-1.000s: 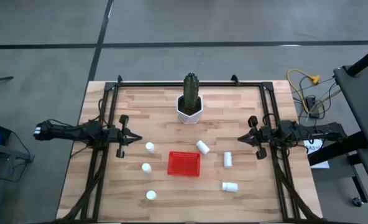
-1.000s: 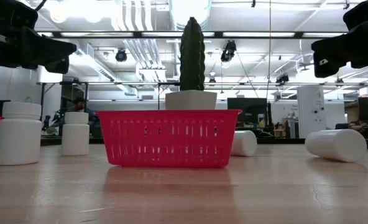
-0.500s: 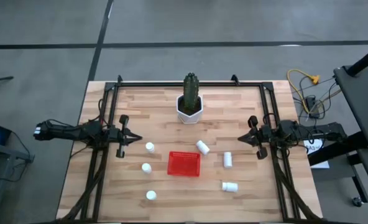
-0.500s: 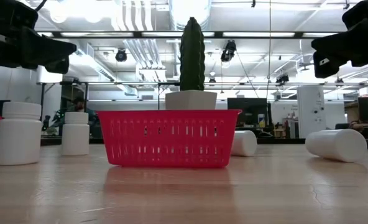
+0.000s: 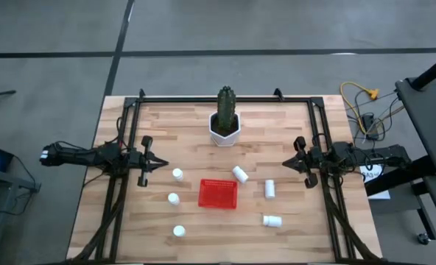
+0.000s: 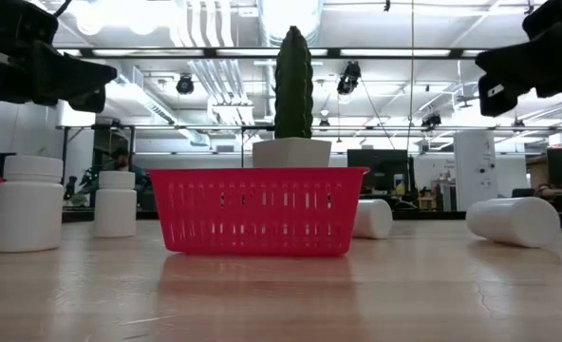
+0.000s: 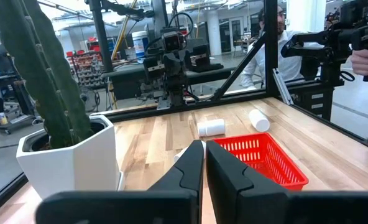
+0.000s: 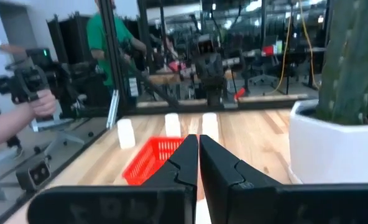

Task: Pick and place pill bottles into a basket
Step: Put the white pill bottle into the red bin

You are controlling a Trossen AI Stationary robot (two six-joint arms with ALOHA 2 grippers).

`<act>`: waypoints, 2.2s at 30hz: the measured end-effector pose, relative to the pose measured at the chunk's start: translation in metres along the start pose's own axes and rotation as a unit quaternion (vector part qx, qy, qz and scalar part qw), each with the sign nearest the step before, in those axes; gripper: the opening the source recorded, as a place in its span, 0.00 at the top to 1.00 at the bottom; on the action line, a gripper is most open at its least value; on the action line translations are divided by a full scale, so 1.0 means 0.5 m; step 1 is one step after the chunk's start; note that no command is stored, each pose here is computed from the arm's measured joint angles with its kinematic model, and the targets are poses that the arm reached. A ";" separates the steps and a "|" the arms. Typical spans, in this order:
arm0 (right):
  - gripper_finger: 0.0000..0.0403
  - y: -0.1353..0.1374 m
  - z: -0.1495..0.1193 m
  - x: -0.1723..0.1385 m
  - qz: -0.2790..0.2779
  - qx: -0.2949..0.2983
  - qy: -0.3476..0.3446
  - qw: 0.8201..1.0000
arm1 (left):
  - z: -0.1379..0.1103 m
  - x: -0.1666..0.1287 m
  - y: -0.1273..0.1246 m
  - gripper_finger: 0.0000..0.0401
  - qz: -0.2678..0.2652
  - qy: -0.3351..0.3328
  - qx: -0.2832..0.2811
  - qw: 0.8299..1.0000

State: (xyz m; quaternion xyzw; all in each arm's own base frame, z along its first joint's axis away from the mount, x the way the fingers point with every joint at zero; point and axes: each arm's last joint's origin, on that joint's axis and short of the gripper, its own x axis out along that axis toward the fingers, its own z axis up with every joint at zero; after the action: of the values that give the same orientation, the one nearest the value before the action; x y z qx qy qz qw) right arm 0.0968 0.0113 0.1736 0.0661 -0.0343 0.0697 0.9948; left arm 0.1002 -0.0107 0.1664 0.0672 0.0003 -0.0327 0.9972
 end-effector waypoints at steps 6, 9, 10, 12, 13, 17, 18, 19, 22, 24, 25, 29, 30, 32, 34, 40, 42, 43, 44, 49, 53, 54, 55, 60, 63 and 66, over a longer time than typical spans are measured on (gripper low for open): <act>0.98 0.005 0.034 -0.003 0.018 -0.003 -0.087 0.996 | 0.000 0.000 0.000 1.00 0.000 0.000 0.001 1.000; 0.98 0.006 0.039 -0.004 0.018 -0.013 -0.101 0.995 | 0.000 0.000 0.000 1.00 0.000 0.000 0.001 1.000; 0.98 0.006 0.040 -0.004 0.018 -0.014 -0.103 0.994 | 0.000 0.000 0.000 1.00 0.000 0.000 0.001 1.000; 0.98 0.006 0.043 -0.005 0.020 -0.012 -0.111 0.994 | 0.000 0.000 0.000 1.00 0.000 0.000 0.001 1.000; 0.98 0.007 0.045 -0.005 0.021 -0.007 -0.116 0.993 | 0.000 0.000 0.000 1.00 0.000 0.000 0.001 1.000; 0.98 0.007 0.050 -0.007 0.025 0.013 -0.129 0.991 | 0.000 0.000 0.000 1.00 0.000 0.000 0.001 1.000; 0.98 0.007 0.050 -0.007 0.025 0.017 -0.129 0.991 | 0.000 0.000 0.000 1.00 0.000 0.000 0.001 1.000; 0.98 0.007 0.050 -0.007 0.025 0.021 -0.129 0.991 | 0.000 0.000 0.000 1.00 0.000 0.000 0.001 1.000; 0.98 0.008 0.054 -0.008 0.027 0.031 -0.139 0.989 | 0.000 0.000 0.000 1.00 0.000 0.000 0.001 1.000; 0.98 0.008 0.058 -0.009 0.027 0.032 -0.142 0.989 | 0.000 0.000 0.000 1.00 0.000 0.000 0.001 1.000; 0.98 0.009 0.064 -0.008 0.027 0.032 -0.141 0.989 | 0.000 0.000 0.000 1.00 0.000 0.000 0.002 1.000; 0.98 0.013 0.099 -0.002 0.026 0.039 -0.130 0.990 | 0.000 0.000 0.000 1.00 0.000 0.000 0.002 1.000; 0.98 0.015 0.110 0.003 0.025 0.039 -0.118 0.992 | 0.000 0.000 0.000 1.00 0.000 0.000 0.002 1.000; 0.98 0.018 0.136 0.015 0.019 0.034 -0.088 0.995 | 0.000 0.000 0.000 1.00 0.000 0.000 0.002 1.000; 0.98 0.021 0.162 0.031 0.012 0.035 -0.048 0.998 | 0.000 0.000 0.000 1.00 0.000 0.000 0.002 1.000; 0.98 0.029 0.241 0.097 -0.021 0.064 0.104 0.992 | 0.000 0.000 0.000 1.00 0.000 0.000 0.002 1.000; 0.98 0.030 0.260 0.125 -0.035 0.085 0.158 0.983 | 0.000 0.000 0.000 1.00 0.000 0.000 0.002 1.000; 0.98 0.031 0.268 0.141 -0.043 0.097 0.181 0.978 | 0.000 0.000 0.000 1.00 0.000 0.000 0.002 1.000; 0.98 0.031 0.274 0.156 -0.051 0.110 0.206 0.971 | 0.000 0.000 0.000 1.00 0.000 0.000 0.002 1.000; 0.98 0.030 0.281 0.234 -0.104 0.170 0.326 0.924 | 0.000 0.000 0.000 1.00 0.000 0.000 0.002 1.000; 0.98 0.027 0.267 0.287 -0.154 0.194 0.430 0.868 | 0.000 0.000 0.000 1.00 0.000 0.000 0.002 1.000; 0.98 0.026 0.263 0.298 -0.171 0.199 0.453 0.852 | 0.000 0.000 0.000 1.00 0.000 0.000 0.002 1.000; 0.98 0.024 0.261 0.308 -0.191 0.202 0.471 0.837 | 0.000 0.000 0.000 1.00 0.000 0.000 0.002 1.000; 0.98 0.025 0.251 0.351 -0.264 0.201 0.533 0.778 | 0.000 0.000 0.000 1.00 0.000 0.000 0.002 1.000; 0.98 0.029 0.256 0.371 -0.276 0.200 0.543 0.767 | 0.000 0.000 0.000 1.00 0.000 0.000 0.002 1.000; 0.98 0.033 0.264 0.387 -0.279 0.208 0.540 0.767 | 0.000 0.000 0.000 1.00 0.000 0.000 0.002 1.000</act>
State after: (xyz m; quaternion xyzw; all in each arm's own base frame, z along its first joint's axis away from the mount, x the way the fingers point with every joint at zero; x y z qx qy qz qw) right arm 0.2777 0.0357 0.3213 0.2293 0.5435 -0.1814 0.7868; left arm 0.1002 -0.0107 0.1664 0.0687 0.0003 -0.0329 0.9971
